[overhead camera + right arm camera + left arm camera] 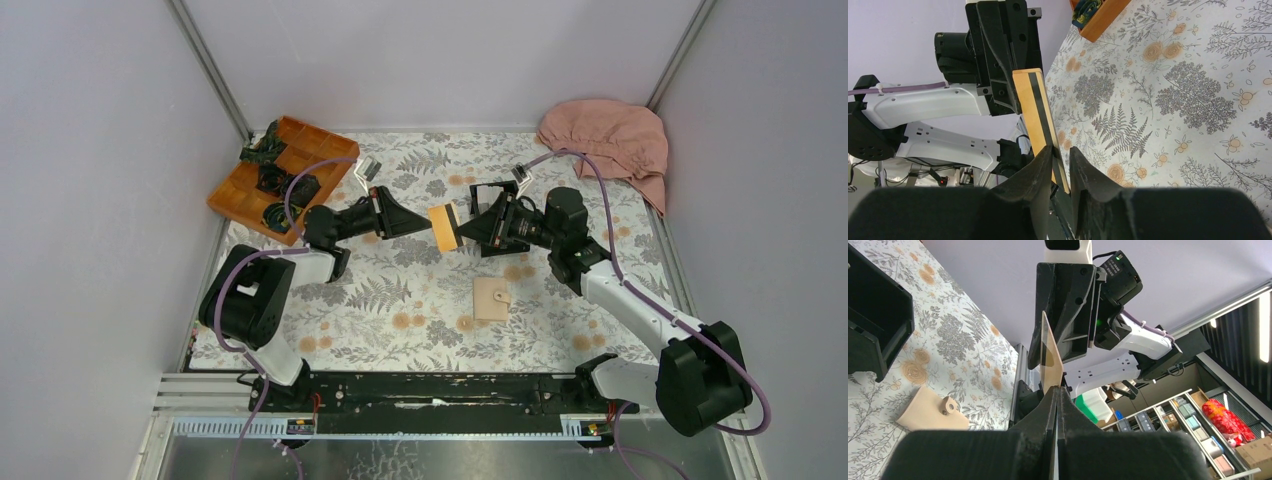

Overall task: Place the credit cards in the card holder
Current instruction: Pick up the credit card from the storage box.

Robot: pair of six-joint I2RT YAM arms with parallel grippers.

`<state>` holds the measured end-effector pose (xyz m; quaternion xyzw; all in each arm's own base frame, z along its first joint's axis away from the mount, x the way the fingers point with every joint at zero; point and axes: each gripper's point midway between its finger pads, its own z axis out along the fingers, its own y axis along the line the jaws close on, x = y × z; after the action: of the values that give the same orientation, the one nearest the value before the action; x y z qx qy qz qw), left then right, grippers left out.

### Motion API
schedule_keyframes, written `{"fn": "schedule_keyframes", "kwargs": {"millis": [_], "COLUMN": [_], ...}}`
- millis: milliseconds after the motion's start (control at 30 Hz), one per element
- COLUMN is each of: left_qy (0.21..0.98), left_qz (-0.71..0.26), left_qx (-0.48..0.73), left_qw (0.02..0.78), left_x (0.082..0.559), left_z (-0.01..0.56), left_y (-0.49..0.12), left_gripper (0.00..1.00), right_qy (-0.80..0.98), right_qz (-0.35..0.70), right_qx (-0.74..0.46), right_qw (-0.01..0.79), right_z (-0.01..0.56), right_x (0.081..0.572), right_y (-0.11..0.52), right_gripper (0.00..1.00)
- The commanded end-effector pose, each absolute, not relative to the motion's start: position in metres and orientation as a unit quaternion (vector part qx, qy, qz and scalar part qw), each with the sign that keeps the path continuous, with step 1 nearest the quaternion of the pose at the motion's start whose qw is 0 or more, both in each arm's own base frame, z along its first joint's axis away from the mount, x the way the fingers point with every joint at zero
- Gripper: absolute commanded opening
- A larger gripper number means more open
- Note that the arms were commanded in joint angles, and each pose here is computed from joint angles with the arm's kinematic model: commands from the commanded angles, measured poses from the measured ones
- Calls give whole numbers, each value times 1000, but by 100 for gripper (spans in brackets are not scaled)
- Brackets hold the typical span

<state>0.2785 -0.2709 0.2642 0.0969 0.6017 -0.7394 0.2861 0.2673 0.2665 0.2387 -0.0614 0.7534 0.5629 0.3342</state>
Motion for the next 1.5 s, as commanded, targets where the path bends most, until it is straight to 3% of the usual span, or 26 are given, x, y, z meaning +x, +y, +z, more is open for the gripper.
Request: {"fn": "schedule_keyframes", "kwargs": {"millis": [0, 733, 967, 1467], "left_qy": [599, 623, 622, 619], "left_qz": [-730, -707, -707, -712], "left_qx": [120, 111, 113, 109], "left_qw": [307, 317, 317, 313], "left_x": [276, 284, 284, 284], "left_z": [266, 256, 257, 255], "left_y": [-272, -273, -273, -273], "left_gripper": [0, 0, 0, 0], "right_qy": [742, 755, 755, 757], "right_qz": [561, 535, 539, 538], "right_qx": [-71, -77, -77, -80], "right_qw": [360, 371, 365, 362], "right_z": [251, 243, 239, 235], "right_x": [271, 271, 272, 274], "right_y": [263, 255, 257, 258], "right_gripper": [25, 19, 28, 24]}}
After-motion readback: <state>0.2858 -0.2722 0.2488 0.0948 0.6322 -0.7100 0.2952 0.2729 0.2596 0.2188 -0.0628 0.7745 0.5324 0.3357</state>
